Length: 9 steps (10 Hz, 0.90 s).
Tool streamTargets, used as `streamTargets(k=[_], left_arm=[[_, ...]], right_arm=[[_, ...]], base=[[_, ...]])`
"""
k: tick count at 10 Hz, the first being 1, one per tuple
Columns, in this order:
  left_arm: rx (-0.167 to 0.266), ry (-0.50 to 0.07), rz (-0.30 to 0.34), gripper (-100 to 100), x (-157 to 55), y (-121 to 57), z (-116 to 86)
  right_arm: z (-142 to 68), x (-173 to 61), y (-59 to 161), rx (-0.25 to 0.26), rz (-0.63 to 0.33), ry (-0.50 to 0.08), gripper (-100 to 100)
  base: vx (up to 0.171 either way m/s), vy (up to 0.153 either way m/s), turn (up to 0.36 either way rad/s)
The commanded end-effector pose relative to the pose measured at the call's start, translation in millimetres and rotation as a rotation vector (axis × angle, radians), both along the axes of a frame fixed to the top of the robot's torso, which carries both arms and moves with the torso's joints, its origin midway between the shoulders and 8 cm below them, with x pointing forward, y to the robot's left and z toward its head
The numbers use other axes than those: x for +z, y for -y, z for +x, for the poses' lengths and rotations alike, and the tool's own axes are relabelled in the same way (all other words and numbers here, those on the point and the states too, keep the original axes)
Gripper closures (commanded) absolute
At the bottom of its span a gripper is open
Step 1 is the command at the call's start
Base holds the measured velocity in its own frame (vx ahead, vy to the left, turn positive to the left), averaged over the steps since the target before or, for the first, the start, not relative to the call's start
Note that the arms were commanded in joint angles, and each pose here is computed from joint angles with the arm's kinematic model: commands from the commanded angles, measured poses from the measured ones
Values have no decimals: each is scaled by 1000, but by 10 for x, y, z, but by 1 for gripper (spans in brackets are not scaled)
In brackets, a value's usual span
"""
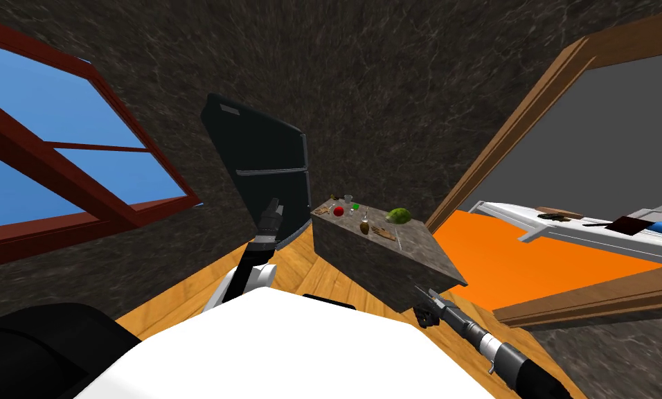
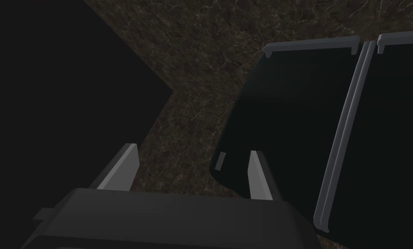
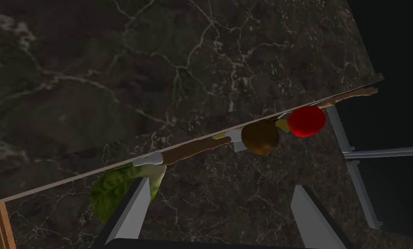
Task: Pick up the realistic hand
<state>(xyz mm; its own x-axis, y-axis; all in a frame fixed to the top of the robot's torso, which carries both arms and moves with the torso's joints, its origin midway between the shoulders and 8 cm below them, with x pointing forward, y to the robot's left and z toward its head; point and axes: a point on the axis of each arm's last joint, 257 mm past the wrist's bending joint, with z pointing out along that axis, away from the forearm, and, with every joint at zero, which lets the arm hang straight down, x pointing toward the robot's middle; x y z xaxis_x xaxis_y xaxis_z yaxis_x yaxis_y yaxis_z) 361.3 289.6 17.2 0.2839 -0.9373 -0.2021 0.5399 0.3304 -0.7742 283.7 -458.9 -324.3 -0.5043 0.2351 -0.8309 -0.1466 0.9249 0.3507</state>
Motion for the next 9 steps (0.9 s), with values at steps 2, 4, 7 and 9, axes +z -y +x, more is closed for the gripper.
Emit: streamTargets(k=[2,4,7,9], left_arm=[[0,0,0,0,0,0,0],[0,0,0,0,0,0,0],[0,0,0,0,0,0,0],[0,0,0,0,0,0,0]], right_arm=[[-174,-69,295,46,-134,-66,-100],[-240,-67,430,74,-196,-96,-100],[-454,-81,766,145,-349,-179,-100],[-579,-61,974,199,-446,-234,-100]], base=[[28,33,113],[17,18,107],[36,11,124],[87,3,140]])
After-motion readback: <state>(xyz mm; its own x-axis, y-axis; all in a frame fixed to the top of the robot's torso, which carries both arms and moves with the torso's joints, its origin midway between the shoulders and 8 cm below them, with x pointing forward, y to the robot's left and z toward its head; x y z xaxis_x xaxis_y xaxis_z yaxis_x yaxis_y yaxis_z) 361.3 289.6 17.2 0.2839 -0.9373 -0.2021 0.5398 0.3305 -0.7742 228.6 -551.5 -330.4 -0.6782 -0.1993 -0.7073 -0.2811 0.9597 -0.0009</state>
